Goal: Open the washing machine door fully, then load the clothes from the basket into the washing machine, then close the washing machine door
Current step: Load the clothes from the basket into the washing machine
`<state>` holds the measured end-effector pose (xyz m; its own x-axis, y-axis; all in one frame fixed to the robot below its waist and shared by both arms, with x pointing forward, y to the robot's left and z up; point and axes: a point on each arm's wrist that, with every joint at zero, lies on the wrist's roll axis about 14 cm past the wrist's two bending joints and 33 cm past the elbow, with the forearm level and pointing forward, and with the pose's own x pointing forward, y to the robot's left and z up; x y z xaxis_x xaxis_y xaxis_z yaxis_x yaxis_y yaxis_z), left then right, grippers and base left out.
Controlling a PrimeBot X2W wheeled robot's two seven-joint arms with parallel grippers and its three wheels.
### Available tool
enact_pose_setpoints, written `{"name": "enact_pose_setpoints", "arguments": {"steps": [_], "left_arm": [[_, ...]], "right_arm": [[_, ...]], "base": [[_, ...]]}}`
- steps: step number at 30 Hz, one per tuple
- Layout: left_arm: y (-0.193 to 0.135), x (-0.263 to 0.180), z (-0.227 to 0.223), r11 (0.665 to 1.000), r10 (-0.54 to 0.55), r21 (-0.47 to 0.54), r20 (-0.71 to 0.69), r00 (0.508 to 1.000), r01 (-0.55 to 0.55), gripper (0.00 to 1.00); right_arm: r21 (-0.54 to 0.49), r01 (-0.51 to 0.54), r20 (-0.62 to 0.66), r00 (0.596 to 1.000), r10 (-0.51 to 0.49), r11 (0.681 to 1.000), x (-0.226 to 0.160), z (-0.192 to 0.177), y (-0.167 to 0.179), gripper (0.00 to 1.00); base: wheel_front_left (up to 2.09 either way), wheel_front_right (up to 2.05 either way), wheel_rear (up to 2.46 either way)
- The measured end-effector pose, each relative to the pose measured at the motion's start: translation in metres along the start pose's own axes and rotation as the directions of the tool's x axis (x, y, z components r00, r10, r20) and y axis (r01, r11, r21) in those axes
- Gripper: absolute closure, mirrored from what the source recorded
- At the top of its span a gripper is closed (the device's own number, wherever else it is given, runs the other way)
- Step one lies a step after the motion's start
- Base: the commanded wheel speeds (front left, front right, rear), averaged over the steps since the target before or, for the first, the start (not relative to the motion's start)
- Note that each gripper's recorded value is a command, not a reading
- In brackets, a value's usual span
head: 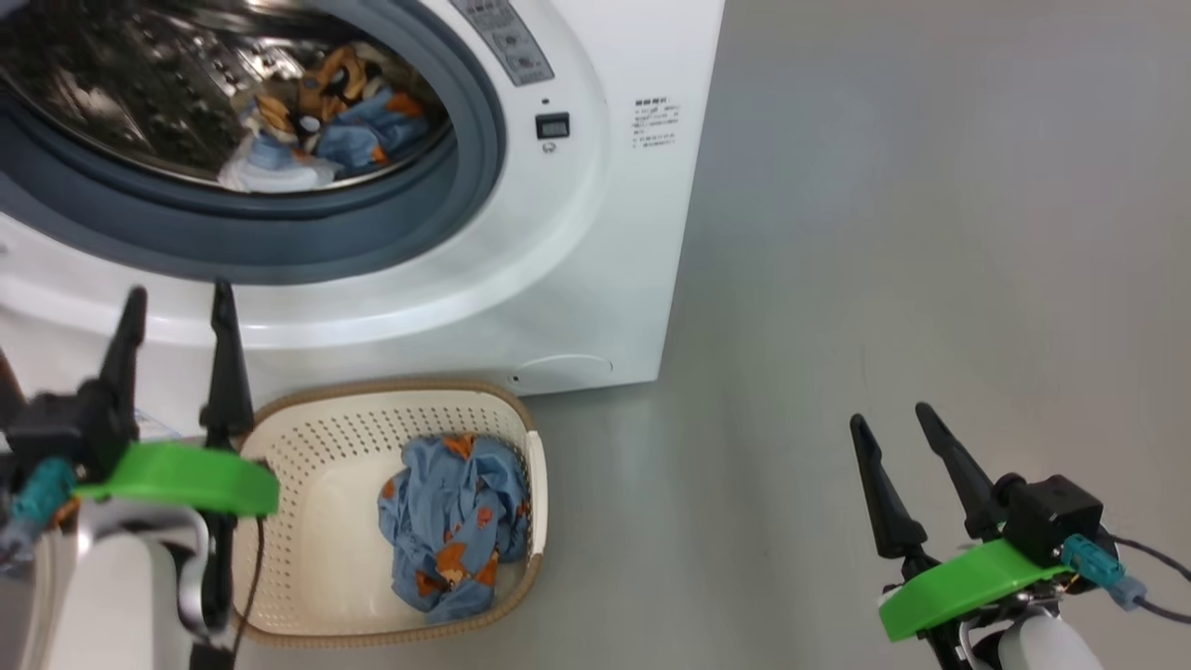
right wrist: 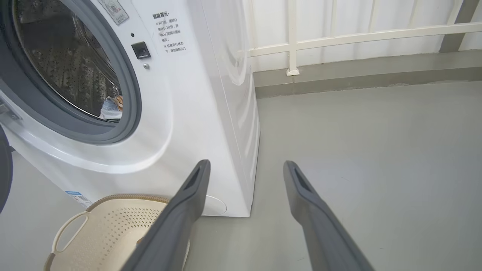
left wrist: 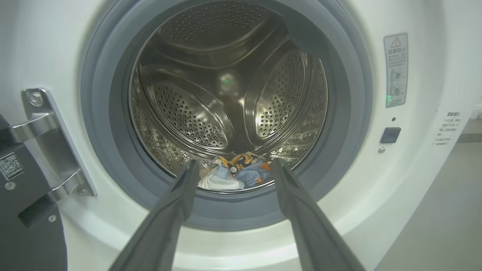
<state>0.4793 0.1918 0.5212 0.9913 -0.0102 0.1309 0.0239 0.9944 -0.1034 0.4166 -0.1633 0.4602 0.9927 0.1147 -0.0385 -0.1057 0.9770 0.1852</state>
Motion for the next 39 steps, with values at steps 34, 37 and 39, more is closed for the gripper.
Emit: {"name": "enact_pose_setpoints", "arguments": {"steps": [34, 37, 39], "left_arm": [[-0.001, -0.125, -0.027, 0.997, 0.072, 0.015, -0.13, 0.989, -0.071, 0.0], [-0.004, -0.126, -0.028, 0.998, 0.068, 0.01, -0.133, 0.989, -0.068, 0.0], [-0.005, -0.126, -0.029, 0.998, 0.065, 0.006, -0.136, 0.989, -0.065, 0.0]], "right_arm": [[-0.051, -0.018, 0.079, 0.997, 0.022, 0.999, -0.027, 0.03, 0.009, 0.0], [-0.051, -0.018, 0.08, 0.997, 0.023, 0.999, -0.026, 0.03, 0.01, 0.0], [-0.05, -0.019, 0.08, 0.996, 0.023, 0.999, -0.026, 0.03, 0.01, 0.0]], "base": [[0.0, 0.0, 0.0], [0.0, 0.0, 0.0], [0.0, 0.0, 0.0]]}}
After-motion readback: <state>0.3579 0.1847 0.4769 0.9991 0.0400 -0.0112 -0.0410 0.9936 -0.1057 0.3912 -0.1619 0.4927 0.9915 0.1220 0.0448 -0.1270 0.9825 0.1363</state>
